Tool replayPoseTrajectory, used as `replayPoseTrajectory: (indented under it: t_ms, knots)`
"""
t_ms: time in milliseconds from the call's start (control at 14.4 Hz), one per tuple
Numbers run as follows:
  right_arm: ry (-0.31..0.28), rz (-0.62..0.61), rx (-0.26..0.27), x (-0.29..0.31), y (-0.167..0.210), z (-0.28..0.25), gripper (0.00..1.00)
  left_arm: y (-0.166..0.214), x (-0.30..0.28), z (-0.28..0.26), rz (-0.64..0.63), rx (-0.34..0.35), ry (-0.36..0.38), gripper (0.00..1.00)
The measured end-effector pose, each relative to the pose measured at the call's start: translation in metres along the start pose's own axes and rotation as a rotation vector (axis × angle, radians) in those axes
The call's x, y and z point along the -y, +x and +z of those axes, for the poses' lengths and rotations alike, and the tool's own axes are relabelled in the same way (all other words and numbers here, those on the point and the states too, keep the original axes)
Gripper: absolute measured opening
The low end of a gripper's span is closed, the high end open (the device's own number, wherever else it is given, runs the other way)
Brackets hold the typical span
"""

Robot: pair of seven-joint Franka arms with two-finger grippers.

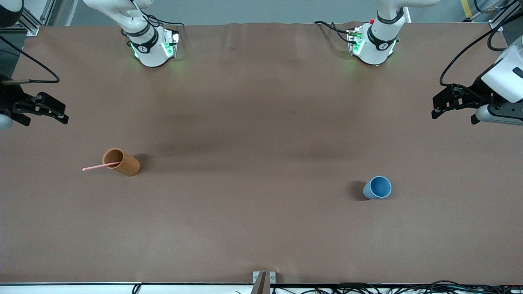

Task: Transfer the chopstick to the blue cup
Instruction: 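Grasp the pink chopstick with the right gripper while the left gripper grasps the blue cup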

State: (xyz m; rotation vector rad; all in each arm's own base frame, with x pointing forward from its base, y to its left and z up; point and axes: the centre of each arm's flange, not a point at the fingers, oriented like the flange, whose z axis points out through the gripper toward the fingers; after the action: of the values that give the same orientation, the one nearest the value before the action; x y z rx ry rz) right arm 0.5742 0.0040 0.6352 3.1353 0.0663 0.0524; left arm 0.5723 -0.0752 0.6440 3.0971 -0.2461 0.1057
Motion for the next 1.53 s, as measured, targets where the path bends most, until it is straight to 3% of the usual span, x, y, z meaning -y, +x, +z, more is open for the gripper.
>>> replayPoseTrajectory:
  t_ms: [486, 694, 972, 1111, 1181, 1250, 1389, 1528]
  knots:
    - [0.000, 0.010, 0.012, -0.006, -0.004, -0.002, 1.00, 0.000, 0.000, 0.001, 0.001, 0.001, 0.000, 1.00]
    - [0.004, 0.027, 0.034, -0.015, -0.002, 0.024, 0.99, 0.011, 0.003, 0.025, -0.003, 0.027, -0.001, 1.00]
    - [0.060, 0.095, 0.072, -0.046, 0.001, 0.069, 0.94, 0.056, 0.009, 0.128, -0.009, 0.057, -0.003, 1.00]
    - [0.091, 0.137, 0.095, -0.064, 0.011, 0.100, 0.84, 0.071, 0.012, 0.185, -0.013, 0.063, -0.003, 1.00]
    - [0.101, 0.159, 0.113, -0.075, 0.017, 0.121, 0.84, 0.075, 0.014, 0.213, -0.016, 0.063, -0.002, 1.00]
    - [0.106, 0.178, 0.132, -0.086, 0.023, 0.143, 0.75, 0.078, 0.017, 0.237, -0.020, 0.063, -0.002, 1.00]
    - [0.110, 0.200, 0.169, -0.100, 0.036, 0.187, 0.71, 0.083, 0.021, 0.281, -0.026, 0.068, -0.002, 1.00]
    - [0.115, 0.202, 0.222, -0.102, 0.046, 0.227, 0.59, 0.087, 0.023, 0.317, -0.028, 0.074, -0.001, 1.00]
